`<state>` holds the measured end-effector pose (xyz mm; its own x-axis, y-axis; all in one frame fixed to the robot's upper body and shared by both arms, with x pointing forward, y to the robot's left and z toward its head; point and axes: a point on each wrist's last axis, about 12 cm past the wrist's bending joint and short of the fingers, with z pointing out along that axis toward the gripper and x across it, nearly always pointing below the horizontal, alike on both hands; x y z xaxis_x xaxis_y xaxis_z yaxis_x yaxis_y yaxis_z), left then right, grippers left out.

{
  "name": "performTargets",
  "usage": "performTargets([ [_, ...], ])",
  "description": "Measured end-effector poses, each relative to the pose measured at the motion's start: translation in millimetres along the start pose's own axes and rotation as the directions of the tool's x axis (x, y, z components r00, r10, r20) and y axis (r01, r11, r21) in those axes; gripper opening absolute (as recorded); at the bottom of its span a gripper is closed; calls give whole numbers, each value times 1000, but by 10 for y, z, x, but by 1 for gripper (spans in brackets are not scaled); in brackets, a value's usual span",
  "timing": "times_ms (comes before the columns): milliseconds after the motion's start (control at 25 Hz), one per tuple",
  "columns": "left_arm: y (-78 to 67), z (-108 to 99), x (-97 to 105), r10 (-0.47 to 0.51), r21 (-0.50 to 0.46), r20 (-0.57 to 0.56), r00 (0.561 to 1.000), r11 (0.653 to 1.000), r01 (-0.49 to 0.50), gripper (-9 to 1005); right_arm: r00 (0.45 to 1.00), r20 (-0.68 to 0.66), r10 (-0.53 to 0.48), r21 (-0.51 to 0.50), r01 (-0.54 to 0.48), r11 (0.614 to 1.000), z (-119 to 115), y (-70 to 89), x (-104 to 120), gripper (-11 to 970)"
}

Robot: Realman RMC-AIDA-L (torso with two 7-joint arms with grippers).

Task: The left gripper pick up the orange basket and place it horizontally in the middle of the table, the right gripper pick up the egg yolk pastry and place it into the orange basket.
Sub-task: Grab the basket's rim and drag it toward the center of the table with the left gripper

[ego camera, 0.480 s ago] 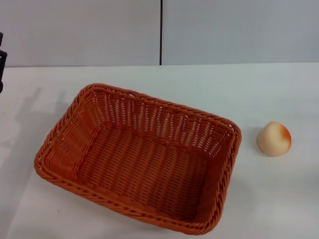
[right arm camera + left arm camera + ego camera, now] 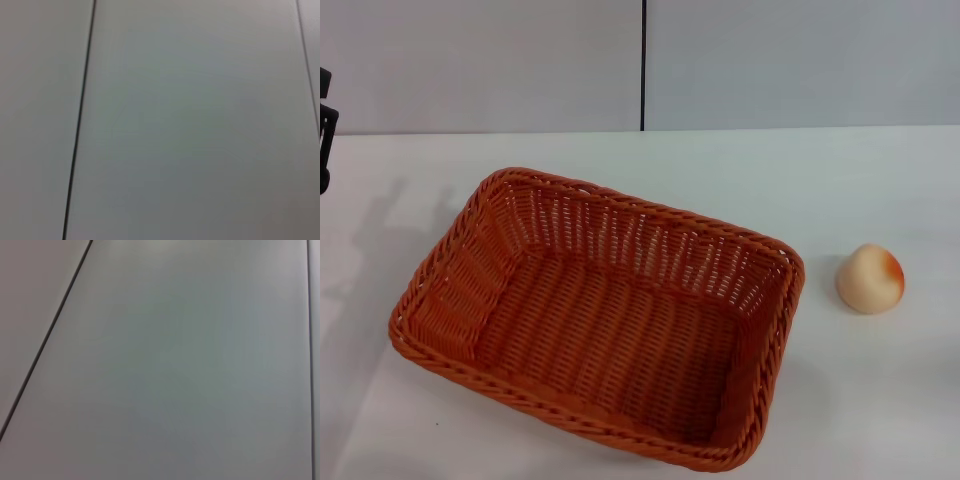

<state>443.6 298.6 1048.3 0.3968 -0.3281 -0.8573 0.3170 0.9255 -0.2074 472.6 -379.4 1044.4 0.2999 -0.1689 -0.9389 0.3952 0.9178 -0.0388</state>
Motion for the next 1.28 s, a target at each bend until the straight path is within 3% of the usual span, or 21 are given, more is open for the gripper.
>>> performTargets([
  [280, 39, 0, -7, -54, -6, -7, 998, 998, 54, 650, 991, -16, 131, 7, -131, 991, 10, -63, 17, 629],
  [520, 153, 85, -38, -116, 21, -23, 993, 993, 116, 656, 988, -17, 153, -6, -153, 988, 20, -48, 15, 629],
  [720, 271, 285, -117, -138, 148, -73, 988, 978, 147, 660, 987, -20, 158, -12, -158, 987, 21, -25, 18, 629],
  [880, 396, 621, -220, -128, 313, -225, 966, 929, 196, 664, 985, -23, 168, -13, -168, 986, 17, -16, 22, 629],
  [920, 396, 621, -220, -128, 313, -225, 966, 929, 196, 665, 985, -24, 172, -13, -173, 985, 18, -16, 23, 629],
  [960, 415, 871, -291, -71, 408, -336, 939, 888, 213, 666, 984, -25, 175, -13, -176, 984, 17, -15, 23, 629],
  [1160, 299, 1312, -433, 79, 537, -501, 862, 809, 239, 671, 982, -31, 187, -12, -187, 982, 15, -18, 30, 629],
  [1280, 191, 1589, -534, 230, 590, -601, 766, 774, 229, 674, 982, -33, 186, -10, -187, 982, 11, -25, 33, 630],
])
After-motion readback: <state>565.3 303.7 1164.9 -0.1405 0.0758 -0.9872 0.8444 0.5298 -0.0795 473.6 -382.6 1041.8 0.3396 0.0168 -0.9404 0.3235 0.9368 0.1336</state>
